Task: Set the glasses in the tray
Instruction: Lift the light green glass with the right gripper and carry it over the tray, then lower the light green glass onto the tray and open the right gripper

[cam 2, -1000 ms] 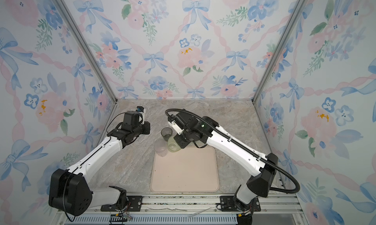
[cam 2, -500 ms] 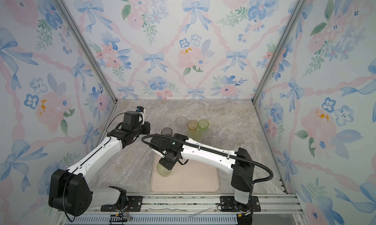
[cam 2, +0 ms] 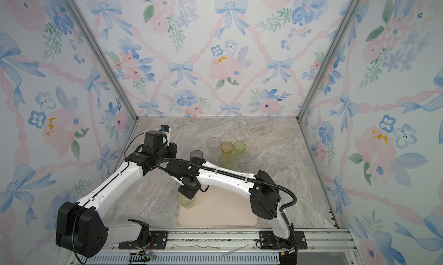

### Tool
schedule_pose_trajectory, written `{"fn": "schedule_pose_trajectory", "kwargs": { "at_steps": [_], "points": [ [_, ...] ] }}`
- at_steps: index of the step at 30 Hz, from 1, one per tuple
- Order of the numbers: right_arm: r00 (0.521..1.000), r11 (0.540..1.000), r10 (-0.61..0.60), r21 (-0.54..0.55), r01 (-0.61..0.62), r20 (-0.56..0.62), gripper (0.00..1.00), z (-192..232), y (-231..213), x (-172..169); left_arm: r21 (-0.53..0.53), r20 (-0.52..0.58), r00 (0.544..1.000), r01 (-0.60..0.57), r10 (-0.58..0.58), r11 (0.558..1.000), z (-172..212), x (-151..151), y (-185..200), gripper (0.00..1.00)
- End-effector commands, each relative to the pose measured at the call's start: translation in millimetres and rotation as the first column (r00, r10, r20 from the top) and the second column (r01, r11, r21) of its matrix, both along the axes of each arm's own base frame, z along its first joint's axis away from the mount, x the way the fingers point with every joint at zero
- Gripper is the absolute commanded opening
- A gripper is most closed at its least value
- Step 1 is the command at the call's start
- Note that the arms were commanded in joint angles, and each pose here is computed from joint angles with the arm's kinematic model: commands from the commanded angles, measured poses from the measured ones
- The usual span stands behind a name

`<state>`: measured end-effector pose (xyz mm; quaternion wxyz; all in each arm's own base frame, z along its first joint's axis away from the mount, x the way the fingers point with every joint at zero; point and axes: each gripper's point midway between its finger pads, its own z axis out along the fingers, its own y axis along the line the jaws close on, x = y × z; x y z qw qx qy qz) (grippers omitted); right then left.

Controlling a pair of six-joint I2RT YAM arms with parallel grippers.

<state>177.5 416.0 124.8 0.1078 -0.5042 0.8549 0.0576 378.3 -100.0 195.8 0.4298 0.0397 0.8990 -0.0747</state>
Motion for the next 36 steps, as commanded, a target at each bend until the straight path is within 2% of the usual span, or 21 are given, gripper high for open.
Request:
{"fn": "schedule_pose_trajectory", "kwargs": {
  "at_steps": [1,24,36],
  "points": [
    [1.000,0.999,0.011,-0.036,-0.012,-0.008,0.01,-4.8,-0.7,0.2,-0.003,0.047,0.999,0.020,-0.020,1.000,17.2,1.6,-1.1,0.28],
    [0.997,0.997,-0.071,0.000,0.071,-0.004,0.02,-12.0,-2.6,31.2,0.008,0.033,0.999,0.028,-0.029,1.000,11.8,0.6,-1.2,0.28],
    [0.997,0.997,-0.074,0.002,0.074,-0.011,0.03,-15.8,0.0,34.7,0.015,0.027,0.999,0.032,-0.032,0.999,10.3,-0.2,-1.0,0.28]
  ]
}}
